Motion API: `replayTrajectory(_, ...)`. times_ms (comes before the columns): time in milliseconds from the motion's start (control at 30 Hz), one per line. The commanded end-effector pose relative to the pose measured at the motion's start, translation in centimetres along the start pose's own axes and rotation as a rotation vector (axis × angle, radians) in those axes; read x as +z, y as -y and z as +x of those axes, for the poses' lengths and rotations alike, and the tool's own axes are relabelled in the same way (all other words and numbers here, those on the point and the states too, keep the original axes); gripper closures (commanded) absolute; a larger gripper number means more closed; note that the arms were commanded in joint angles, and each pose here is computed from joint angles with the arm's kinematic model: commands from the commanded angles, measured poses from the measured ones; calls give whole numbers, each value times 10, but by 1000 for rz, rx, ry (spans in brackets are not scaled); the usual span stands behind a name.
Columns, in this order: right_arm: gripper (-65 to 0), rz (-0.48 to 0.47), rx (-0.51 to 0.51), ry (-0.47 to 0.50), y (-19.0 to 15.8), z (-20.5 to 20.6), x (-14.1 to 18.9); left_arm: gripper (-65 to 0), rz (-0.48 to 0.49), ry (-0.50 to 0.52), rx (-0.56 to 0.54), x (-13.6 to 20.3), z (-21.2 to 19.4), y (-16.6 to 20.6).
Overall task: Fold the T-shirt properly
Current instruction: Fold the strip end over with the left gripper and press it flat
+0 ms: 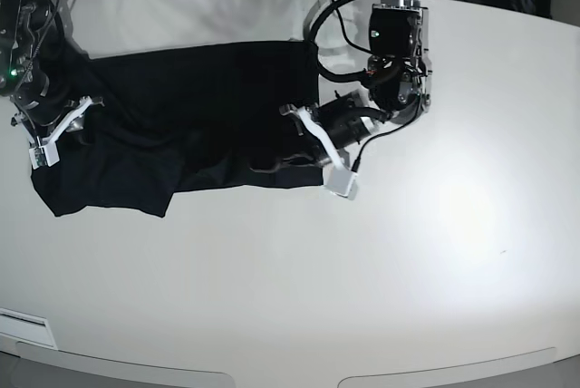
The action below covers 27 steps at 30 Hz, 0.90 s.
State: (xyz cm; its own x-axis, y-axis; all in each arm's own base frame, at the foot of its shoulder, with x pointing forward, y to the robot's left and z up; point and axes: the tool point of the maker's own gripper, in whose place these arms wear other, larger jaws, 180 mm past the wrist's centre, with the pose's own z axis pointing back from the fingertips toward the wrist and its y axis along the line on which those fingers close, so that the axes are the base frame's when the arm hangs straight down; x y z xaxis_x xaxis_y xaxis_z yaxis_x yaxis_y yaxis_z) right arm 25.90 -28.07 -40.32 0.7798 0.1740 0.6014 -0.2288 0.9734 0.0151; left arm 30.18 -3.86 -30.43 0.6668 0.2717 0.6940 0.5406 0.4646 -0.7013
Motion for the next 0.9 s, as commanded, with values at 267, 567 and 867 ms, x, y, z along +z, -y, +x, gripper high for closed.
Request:
replayTrajectory(267, -222, -20, 19, -41, 6, -3, 1, 0, 119, -34, 23, -2, -5, -16)
replayTrajectory(567, -222, -19, 22, -34, 6, 1, 1, 0, 31, -220, 29, -22, -62, 20)
replayTrajectory(867, -222, -21, 24, -35, 7, 2, 1, 0, -143, -164, -145, -49, -36, 63)
